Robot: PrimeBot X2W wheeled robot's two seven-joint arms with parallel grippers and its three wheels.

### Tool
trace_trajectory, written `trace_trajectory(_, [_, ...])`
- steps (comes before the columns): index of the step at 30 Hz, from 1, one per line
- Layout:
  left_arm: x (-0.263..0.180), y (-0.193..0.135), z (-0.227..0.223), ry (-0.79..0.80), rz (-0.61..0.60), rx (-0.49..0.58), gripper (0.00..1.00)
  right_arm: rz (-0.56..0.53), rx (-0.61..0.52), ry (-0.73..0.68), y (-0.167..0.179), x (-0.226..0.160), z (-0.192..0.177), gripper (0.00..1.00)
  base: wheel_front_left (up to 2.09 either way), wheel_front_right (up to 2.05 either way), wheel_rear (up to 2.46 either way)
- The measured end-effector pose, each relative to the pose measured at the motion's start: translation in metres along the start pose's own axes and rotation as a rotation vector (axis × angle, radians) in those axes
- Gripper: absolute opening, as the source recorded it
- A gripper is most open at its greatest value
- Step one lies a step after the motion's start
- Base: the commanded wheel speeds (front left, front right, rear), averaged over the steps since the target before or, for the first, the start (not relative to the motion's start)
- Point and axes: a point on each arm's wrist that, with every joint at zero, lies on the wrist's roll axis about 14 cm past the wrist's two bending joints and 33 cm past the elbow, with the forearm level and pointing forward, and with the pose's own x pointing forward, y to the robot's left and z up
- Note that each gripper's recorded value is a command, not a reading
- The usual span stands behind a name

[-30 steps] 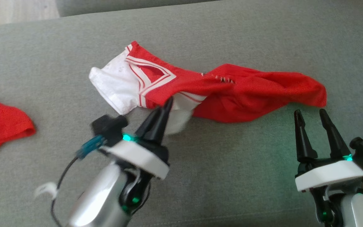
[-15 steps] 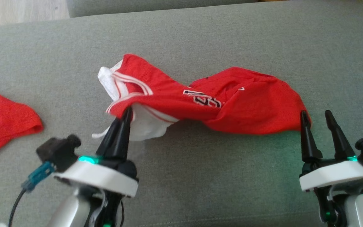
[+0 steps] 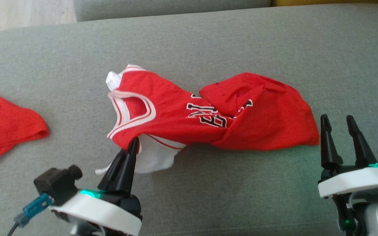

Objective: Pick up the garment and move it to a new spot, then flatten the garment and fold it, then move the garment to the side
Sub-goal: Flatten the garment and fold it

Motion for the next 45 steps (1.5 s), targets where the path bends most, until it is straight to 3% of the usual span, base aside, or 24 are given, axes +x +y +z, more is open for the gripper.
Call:
trace_trajectory(9, [0.0,0.019,-0.01,0.035,0.055,0.016,0.0,0.012,-0.001,-0.006,0.004,0.003,0.002,1.0,0.0,0.0,0.0])
trace_trajectory(24, [0.083,0.106,-0.062,0.159,0.196,0.058,0.0,-0.015,0.001,0.056,-0.005,0.01,-0.018,1.0,0.0,0.0,0.0])
trace_trajectory(25, [0.086,0.11,-0.066,0.172,0.202,0.065,0.05,-0.014,0.0,0.054,-0.005,0.012,-0.017,1.0,0.0,0.0,0.0])
trace_trajectory(26, [0.088,0.112,-0.067,0.173,0.207,0.078,0.74,-0.013,-0.001,0.05,-0.005,0.013,-0.016,1.0,0.0,0.0,0.0])
trace_trajectory(27, [0.089,0.115,-0.069,0.175,0.208,0.097,1.0,-0.011,-0.003,0.048,-0.004,0.014,-0.016,1.0,0.0,0.0,0.0])
trace_trajectory(34, [0.085,0.123,-0.059,0.123,0.227,0.204,1.0,0.017,-0.041,0.034,0.005,0.017,-0.009,1.0,0.0,0.0,0.0])
trace_trajectory(45, [0.048,0.104,0.002,-0.093,0.247,0.431,1.0,0.083,-0.155,-0.004,0.029,0.016,0.009,1.0,0.0,0.0,0.0])
